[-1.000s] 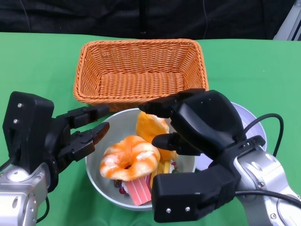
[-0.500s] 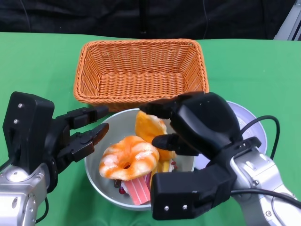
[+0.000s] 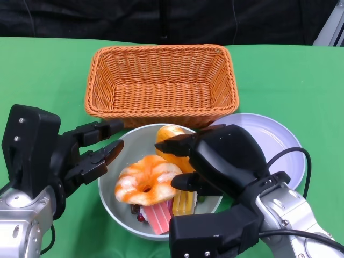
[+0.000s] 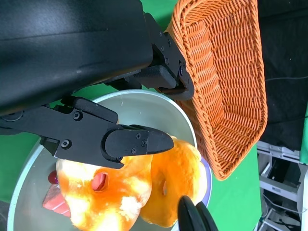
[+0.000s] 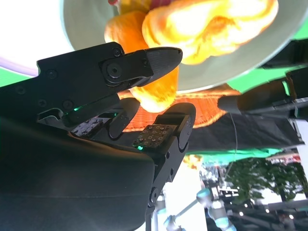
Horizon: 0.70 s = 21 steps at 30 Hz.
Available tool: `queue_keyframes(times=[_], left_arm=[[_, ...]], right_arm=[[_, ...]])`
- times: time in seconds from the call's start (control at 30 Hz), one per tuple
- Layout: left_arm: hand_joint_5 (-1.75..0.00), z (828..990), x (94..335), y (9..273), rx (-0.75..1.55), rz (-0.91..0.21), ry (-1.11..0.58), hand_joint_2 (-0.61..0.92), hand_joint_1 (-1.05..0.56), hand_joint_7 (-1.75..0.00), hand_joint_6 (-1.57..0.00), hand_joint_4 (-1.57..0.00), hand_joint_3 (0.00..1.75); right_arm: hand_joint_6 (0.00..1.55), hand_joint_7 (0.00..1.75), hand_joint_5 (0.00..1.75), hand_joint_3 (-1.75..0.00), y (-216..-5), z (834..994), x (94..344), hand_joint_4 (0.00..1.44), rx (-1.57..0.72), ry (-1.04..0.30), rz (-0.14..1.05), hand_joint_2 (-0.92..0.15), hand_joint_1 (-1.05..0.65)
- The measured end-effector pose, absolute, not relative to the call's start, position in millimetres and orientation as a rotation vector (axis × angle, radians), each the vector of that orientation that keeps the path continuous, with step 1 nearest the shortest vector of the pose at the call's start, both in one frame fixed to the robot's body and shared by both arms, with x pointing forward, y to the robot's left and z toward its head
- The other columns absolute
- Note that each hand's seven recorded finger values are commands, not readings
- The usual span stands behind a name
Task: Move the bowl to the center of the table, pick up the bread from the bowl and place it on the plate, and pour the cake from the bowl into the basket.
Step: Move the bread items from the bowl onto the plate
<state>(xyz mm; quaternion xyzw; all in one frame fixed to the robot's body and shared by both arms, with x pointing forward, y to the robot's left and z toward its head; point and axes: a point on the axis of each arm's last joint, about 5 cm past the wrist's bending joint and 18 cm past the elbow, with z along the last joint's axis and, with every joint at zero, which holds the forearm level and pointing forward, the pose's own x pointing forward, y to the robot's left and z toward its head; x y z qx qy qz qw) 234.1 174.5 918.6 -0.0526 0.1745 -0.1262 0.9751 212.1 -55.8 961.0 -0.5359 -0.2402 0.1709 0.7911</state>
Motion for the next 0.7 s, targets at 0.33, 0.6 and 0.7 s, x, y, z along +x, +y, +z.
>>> queue_keyframes(times=[0.33,0.6,0.7], left_arm=[[-0.50,919.8,234.0,173.4,-0.095,-0.260,0.347,0.92,-0.47,-0.01,-0.60,-0.32,0.36],[-0.47,920.2,234.1,173.7,-0.078,-0.267,0.349,0.92,-0.49,0.00,-0.58,-0.31,0.33],[-0.46,920.3,234.1,174.0,-0.078,-0.270,0.349,0.92,-0.49,0.00,-0.59,-0.32,0.32]], right_arm=[[0.75,0.02,0.08,-0.10,-59.8,945.4,221.0,0.82,-1.161,-0.447,0.382,-0.92,-0.53],[0.76,0.01,0.08,-0.10,-60.9,941.3,227.5,0.82,-1.159,-0.455,0.372,-0.92,-0.52],[0.76,0.01,0.08,-0.09,-61.9,941.0,228.0,0.82,-1.163,-0.455,0.370,-0.92,-0.52]])
